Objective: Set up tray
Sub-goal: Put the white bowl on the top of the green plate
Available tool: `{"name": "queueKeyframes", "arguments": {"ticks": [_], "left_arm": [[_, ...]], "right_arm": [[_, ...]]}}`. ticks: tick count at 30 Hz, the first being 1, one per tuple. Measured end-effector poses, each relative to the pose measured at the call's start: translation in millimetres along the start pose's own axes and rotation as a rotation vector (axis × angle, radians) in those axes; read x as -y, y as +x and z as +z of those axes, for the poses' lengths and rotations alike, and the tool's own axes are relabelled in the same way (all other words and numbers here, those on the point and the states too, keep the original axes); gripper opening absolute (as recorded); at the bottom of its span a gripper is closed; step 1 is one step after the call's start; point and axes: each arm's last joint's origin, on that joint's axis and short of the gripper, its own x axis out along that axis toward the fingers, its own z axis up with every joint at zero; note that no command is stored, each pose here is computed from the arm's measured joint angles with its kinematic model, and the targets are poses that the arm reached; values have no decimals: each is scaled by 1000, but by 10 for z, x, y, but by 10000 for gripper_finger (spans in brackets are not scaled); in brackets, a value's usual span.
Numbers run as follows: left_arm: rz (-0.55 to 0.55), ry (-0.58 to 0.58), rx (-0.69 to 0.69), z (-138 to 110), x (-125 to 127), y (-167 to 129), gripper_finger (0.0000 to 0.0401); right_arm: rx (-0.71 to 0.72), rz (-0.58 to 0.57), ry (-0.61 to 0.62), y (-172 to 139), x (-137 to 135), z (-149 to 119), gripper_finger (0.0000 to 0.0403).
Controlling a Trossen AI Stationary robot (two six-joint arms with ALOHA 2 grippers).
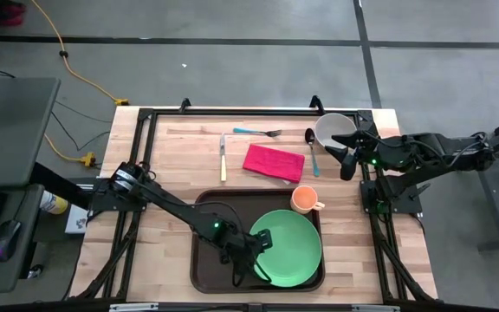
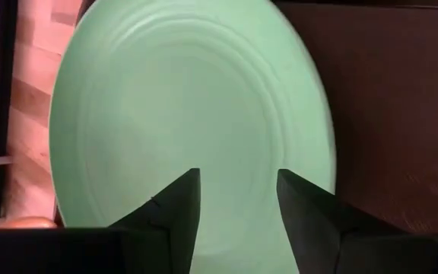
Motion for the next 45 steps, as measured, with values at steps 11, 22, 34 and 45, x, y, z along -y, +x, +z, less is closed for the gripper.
{"name": "queueKeyframes", "arguments": {"ticks": [11,22,34,45], "left_arm": [[236,-47,-220,-99,-854,-760,176],[409,-557,-143,-1323,-1470,-2029,143],[494,-690,-69,-2053,-1404,-2879,117],[443,-631,1,-2535,-1221,-3263,111]], "right_arm": [[73,-90,-24,12,30,43,209],[168,-203,-123,-86,63,653,209],[-208,-520,-239,121,342,1454,209],[-488,-470,93,804,1278,1642,209]]}}
